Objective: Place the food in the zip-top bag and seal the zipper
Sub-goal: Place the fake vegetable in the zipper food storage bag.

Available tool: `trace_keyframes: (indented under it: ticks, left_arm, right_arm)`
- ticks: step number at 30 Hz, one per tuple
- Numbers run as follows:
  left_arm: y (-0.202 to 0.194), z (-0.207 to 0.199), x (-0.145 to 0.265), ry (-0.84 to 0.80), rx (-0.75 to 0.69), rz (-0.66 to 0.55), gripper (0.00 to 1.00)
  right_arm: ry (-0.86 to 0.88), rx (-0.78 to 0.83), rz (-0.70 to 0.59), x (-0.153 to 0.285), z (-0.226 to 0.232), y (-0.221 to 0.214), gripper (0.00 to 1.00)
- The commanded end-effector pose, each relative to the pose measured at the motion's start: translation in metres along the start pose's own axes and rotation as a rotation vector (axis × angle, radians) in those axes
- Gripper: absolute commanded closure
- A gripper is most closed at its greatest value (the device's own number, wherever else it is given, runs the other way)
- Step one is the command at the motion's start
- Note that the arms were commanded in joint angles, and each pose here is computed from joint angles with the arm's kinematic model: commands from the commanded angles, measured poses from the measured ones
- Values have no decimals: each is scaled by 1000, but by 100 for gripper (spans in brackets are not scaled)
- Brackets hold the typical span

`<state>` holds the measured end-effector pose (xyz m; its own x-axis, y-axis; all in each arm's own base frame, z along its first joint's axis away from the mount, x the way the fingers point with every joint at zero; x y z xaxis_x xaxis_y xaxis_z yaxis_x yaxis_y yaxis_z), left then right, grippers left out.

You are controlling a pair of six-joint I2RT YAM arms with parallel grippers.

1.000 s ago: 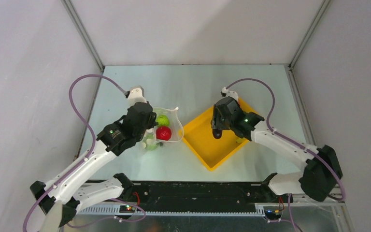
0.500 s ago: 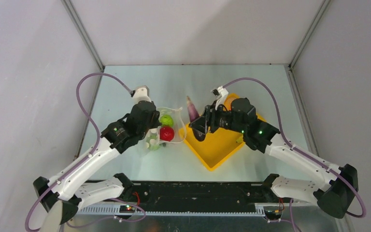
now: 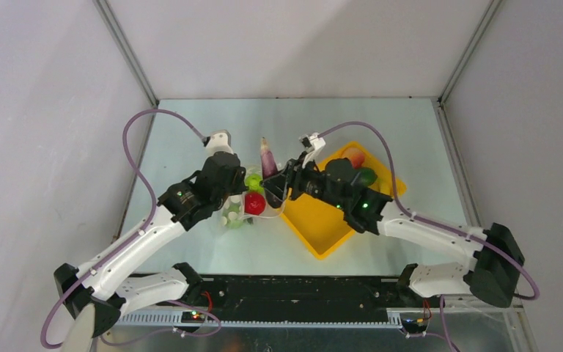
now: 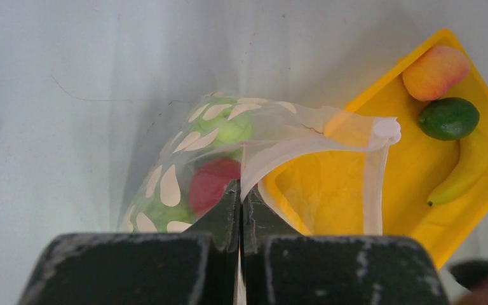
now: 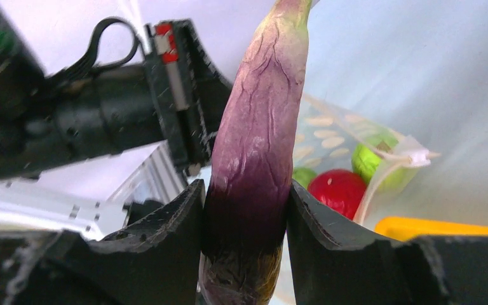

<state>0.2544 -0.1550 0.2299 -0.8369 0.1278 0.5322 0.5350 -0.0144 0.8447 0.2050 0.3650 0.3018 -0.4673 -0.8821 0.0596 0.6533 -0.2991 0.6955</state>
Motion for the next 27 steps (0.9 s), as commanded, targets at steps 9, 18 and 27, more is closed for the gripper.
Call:
trace_keyframes:
  ticks: [9, 18, 27]
  left_arm:
    - [20, -10, 7, -53, 52, -56, 100]
    - [19, -7, 7, -40, 57, -58, 100]
    - [18, -9, 6, -45, 53, -54, 100]
  right_arm:
    - [-270, -52, -308, -45, -43, -2, 77]
    - [-333, -25, -383, -48, -39, -20, 53]
    - [-365, -10, -384, -50, -41, -24, 33]
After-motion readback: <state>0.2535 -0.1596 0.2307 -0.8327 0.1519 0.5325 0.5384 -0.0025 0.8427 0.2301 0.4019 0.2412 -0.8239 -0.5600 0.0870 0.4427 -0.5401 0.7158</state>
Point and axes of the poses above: each gripper's point midway between its finger pads, its own x axis back along the fingers, its own z axis along the line the jaws close on, y = z × x, the point moved 1 cm from there along x, back along the fingers, and after that the axes turned 14 degrees about -x, right-handed, at the moved point
